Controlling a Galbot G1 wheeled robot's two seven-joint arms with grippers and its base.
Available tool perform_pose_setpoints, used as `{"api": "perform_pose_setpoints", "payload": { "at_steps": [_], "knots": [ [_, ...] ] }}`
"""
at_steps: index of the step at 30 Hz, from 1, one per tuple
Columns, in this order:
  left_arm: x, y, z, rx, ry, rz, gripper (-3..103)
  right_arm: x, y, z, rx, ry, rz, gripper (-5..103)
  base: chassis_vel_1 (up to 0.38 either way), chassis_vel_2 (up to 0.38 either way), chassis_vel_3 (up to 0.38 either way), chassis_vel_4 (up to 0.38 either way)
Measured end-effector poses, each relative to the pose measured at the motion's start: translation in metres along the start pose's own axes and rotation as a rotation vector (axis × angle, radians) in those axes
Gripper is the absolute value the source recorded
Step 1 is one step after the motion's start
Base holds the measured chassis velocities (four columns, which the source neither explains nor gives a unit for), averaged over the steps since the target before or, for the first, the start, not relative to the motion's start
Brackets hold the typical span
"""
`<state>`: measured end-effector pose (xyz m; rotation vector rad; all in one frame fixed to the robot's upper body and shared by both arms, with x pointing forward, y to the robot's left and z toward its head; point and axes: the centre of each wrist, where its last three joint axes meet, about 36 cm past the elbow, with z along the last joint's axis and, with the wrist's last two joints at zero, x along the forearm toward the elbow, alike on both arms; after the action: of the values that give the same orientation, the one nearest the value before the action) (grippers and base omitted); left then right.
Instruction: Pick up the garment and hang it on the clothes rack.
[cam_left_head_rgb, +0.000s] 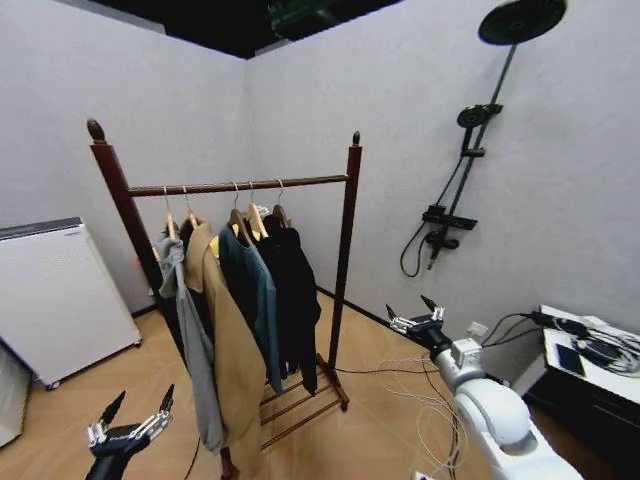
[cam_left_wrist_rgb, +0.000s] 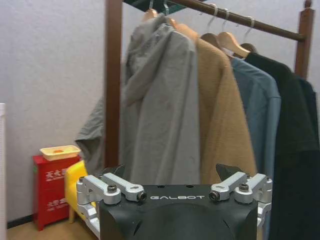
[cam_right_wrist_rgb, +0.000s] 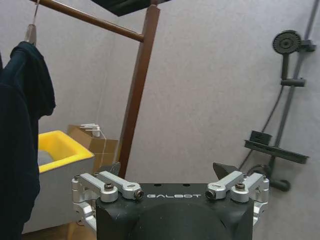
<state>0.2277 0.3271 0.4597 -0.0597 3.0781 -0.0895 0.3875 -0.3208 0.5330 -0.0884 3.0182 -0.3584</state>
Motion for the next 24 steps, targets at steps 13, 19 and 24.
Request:
{"api": "perform_pose_setpoints", "payload": {
  "at_steps": [13,19,24],
  "knots": [
    [0.000,0.000,0.000,0.000,0.000,0.000,100,-0.001,0.003,-0.005,-0.003,-0.013,-0.012,100,-0.009,-0.248,-0.227,-0.011],
    [0.000,0.000,0.000,0.000,0.000,0.000,100,0.001,0.007,-0.008,-0.011,-0.017,-0.020,100,-0.009,-0.233,-0.231,-0.022],
    [0.000,0.000,0.000,0.000,0.000,0.000,100,0.002,0.009,-0.011,-0.012,-0.019,-0.026,100,-0.013,-0.250,-0.246,-0.018]
  ]
}}
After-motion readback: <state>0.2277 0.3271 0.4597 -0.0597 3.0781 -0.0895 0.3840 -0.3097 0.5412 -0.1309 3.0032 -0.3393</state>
